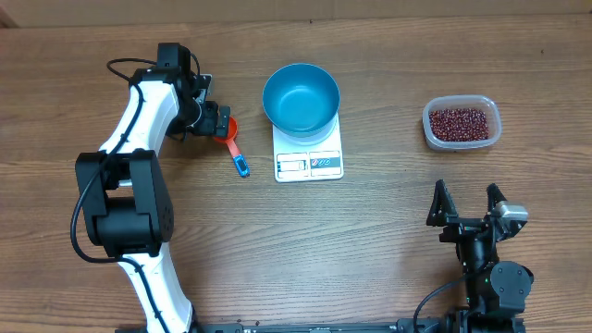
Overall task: Scoop item into bowl and weigh 150g on scale
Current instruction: 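Lower the left gripper and close it on the red scoop's rim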
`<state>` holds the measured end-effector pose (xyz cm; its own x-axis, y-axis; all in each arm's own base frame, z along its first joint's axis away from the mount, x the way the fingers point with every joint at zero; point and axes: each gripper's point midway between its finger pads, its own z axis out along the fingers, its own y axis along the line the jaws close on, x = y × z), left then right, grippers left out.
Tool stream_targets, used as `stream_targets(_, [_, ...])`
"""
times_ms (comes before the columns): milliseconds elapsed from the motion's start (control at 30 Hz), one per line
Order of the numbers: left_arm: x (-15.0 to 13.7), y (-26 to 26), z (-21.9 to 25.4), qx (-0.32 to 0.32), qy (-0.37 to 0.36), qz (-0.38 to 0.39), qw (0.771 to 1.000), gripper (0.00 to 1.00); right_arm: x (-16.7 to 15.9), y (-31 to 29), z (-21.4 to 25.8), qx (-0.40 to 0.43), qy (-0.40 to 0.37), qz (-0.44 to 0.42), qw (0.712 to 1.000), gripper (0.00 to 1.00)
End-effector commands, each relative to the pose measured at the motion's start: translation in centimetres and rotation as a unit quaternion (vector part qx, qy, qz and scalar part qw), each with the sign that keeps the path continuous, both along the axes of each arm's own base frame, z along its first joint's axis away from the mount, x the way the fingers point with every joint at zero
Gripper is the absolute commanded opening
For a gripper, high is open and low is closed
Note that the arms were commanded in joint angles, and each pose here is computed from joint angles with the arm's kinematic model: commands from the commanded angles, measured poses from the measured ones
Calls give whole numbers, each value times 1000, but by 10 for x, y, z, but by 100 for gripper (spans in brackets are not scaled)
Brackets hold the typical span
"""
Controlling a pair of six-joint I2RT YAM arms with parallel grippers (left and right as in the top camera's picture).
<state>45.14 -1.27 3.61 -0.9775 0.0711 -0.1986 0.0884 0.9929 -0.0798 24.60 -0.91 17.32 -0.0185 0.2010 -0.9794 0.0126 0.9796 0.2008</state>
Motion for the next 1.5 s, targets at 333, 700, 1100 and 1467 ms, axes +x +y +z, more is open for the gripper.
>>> stream_targets(333, [6,4,-3,1,-1,15,1000,100,0,0,-3,2,0,-1,1000,100])
stream_targets(700, [4,9,-20,18,14,18,1000,99,0,0,-3,2,0,-1,1000,100])
stream_targets(1100, [4,12,-23,25,13,19,999,100,0,0,-3,2,0,-1,1000,100])
stream_targets(1467, [5,11,-23,23,10,19,999,100,0,0,-3,2,0,-1,1000,100])
